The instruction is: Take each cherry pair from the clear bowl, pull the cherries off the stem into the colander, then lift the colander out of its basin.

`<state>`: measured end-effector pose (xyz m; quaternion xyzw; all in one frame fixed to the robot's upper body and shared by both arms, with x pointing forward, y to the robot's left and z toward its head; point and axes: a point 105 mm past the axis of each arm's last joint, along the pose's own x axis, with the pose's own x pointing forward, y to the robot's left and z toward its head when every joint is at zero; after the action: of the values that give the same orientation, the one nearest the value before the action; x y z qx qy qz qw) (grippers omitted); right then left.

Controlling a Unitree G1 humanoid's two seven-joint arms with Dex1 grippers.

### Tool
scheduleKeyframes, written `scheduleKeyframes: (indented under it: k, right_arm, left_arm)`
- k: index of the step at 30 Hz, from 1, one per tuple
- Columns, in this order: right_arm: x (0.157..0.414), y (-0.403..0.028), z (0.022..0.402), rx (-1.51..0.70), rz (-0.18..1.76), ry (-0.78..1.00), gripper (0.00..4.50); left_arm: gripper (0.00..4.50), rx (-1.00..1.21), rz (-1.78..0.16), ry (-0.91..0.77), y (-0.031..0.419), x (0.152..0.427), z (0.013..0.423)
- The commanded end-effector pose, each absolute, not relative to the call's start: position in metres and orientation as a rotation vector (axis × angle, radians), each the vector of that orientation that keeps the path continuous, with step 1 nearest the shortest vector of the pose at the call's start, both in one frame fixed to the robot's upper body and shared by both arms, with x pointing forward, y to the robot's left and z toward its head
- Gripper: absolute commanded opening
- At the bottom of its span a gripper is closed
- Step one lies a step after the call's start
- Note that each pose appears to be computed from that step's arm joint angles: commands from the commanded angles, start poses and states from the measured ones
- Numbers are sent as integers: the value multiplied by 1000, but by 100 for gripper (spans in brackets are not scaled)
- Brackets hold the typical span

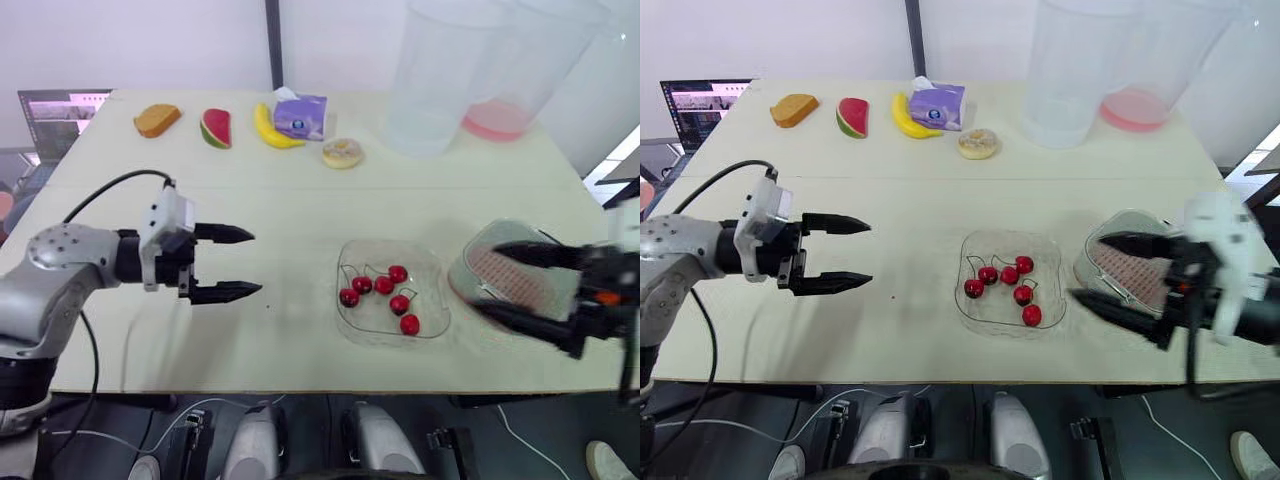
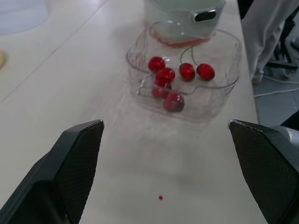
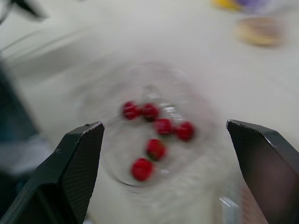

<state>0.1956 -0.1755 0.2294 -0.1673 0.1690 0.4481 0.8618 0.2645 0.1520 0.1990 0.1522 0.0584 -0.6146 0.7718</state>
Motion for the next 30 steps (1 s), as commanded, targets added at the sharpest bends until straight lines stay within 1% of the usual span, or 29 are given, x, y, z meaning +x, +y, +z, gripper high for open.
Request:
scheduleKeyframes:
  k: [1, 4, 7, 10, 11, 15, 19, 24, 28, 30]
  right_arm:
    - [213, -166, 220, -399, 929, 434, 446]
    - [223, -158, 203, -495, 989, 534, 446]
    - [229, -154, 199, -550, 1037, 578, 446]
    - [234, -152, 199, -686, 1094, 574, 446]
    - [237, -152, 199, -750, 1113, 548, 446]
    - [250, -147, 201, -859, 1170, 492, 446]
    - [259, -149, 192, -960, 1200, 521, 446]
    - [275, -152, 184, -971, 1176, 558, 446]
    - [279, -142, 191, -927, 1184, 531, 446]
    - [285, -143, 191, -900, 1143, 545, 446]
  left_arm:
    - [450, 350, -1384, 95, 143, 263, 205]
    - [450, 362, -1422, 91, 137, 265, 203]
    - [450, 372, -1443, 81, 134, 265, 203]
    - [450, 373, -1453, 74, 132, 265, 204]
    - [450, 373, -1456, 72, 131, 265, 203]
    - [450, 369, -1464, 69, 129, 264, 201]
    - [450, 368, -1462, 63, 129, 265, 201]
    - [450, 367, -1458, 57, 126, 264, 201]
    - [450, 368, -1453, 55, 127, 264, 202]
    - [450, 370, -1451, 55, 127, 265, 203]
